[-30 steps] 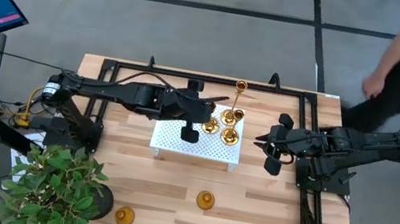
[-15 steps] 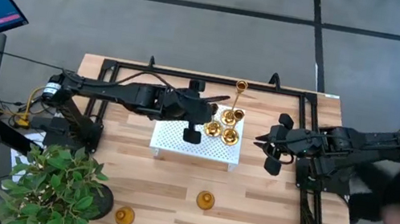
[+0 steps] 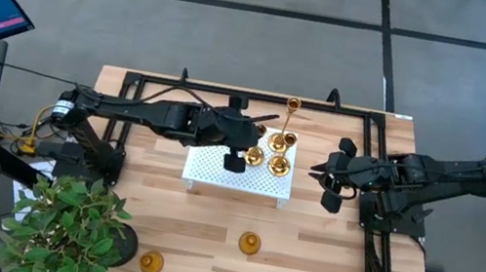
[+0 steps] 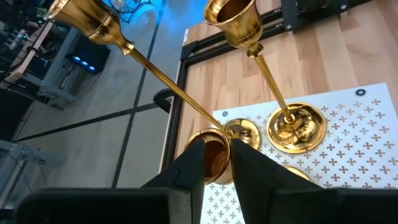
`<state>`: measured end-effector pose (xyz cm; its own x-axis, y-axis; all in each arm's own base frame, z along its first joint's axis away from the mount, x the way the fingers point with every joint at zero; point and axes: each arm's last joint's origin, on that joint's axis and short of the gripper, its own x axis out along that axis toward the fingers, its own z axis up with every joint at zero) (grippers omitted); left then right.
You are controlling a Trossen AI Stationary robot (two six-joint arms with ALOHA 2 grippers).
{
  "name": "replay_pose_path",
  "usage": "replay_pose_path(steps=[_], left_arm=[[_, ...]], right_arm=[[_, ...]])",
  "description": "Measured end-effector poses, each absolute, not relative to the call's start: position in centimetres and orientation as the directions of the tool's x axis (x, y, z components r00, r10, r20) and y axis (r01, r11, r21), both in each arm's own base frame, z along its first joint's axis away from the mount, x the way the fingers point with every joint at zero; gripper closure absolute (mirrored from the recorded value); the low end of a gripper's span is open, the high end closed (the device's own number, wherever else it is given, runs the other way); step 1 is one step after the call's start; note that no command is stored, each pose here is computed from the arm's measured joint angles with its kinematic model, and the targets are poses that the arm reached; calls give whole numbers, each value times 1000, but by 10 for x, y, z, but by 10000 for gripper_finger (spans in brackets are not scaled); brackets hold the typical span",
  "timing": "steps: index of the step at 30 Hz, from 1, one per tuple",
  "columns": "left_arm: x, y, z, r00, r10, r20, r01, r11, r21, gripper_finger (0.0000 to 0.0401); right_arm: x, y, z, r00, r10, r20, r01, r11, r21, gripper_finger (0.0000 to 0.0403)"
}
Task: Pick & Place candle stick holders
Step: Put the golden candlestick holder on the shelf
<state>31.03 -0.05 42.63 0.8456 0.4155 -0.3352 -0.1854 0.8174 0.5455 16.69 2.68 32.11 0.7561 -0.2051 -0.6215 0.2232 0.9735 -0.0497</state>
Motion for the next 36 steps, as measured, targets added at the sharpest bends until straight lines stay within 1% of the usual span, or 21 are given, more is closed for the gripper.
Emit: replay_pose_path(steps=[12,24,32,36], left_arm=[[311,-1,428,851,415,-322,-191,816,545,324],[305,-8,440,884,392,-253,-202,811,549,324],[288,-26,451,914,332,-231,-167,830,533,325],[281,-39,451,922,289,-256,-139,867,479,340]], right_arm=[[167,27,321,756,-205,-622,223,974,-50,337],[167,27,321,756,-205,-622,223,974,-50,337],[167,27,321,756,-205,-621,223,973,-49,337],[167,27,321,753,-206,-626,227,973,-46,337]])
